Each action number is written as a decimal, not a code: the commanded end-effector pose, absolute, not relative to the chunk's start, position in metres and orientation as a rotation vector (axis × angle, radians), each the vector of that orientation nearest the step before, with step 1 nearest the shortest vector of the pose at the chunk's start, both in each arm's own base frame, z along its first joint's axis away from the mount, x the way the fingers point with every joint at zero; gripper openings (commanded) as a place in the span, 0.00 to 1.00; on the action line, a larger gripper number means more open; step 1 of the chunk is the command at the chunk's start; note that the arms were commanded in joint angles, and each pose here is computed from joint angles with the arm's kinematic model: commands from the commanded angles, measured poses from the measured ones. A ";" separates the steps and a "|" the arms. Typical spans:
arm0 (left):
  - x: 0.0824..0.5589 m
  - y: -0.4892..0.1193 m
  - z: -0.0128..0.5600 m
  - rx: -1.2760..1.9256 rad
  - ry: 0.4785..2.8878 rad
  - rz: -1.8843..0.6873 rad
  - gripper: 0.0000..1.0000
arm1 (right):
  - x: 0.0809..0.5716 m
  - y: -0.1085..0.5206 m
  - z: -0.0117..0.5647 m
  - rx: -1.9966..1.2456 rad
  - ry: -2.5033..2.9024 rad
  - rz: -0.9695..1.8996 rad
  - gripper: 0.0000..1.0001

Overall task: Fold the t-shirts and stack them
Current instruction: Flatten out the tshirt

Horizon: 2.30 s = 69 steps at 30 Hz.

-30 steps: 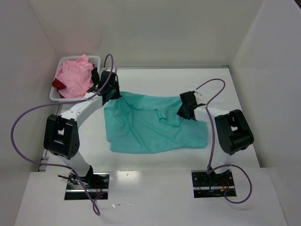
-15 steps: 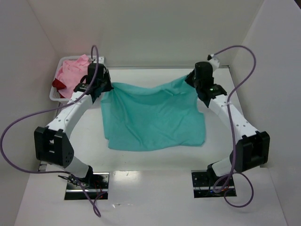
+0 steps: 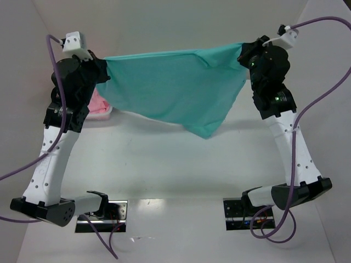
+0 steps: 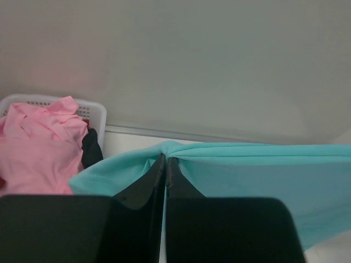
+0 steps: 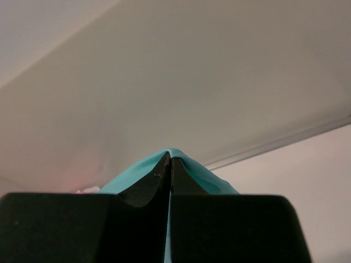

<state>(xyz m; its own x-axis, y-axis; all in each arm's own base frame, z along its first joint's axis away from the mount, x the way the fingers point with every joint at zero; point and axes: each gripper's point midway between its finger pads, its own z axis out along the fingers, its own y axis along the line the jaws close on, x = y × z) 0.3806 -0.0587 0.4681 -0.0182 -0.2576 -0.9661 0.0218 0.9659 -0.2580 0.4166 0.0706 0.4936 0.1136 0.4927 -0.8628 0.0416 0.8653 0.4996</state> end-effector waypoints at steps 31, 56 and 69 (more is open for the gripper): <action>0.391 -0.053 0.501 -0.135 1.459 -0.164 0.00 | 0.327 0.020 0.605 0.434 1.153 0.285 0.00; 0.253 -0.040 0.527 -0.140 1.413 -0.290 0.00 | 0.228 -0.010 0.597 0.432 1.181 0.218 0.00; 0.361 -0.078 0.279 -0.216 1.978 -0.317 0.00 | 0.359 0.021 0.341 0.557 1.705 0.103 0.00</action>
<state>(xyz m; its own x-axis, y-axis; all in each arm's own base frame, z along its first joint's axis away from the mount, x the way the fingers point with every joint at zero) 0.3511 -0.0860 0.2824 -0.4554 -0.2483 -0.8550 0.0384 0.9540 -0.2975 0.3558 0.0363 0.3374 -0.2058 0.3611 -0.9095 0.2414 0.9194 0.3104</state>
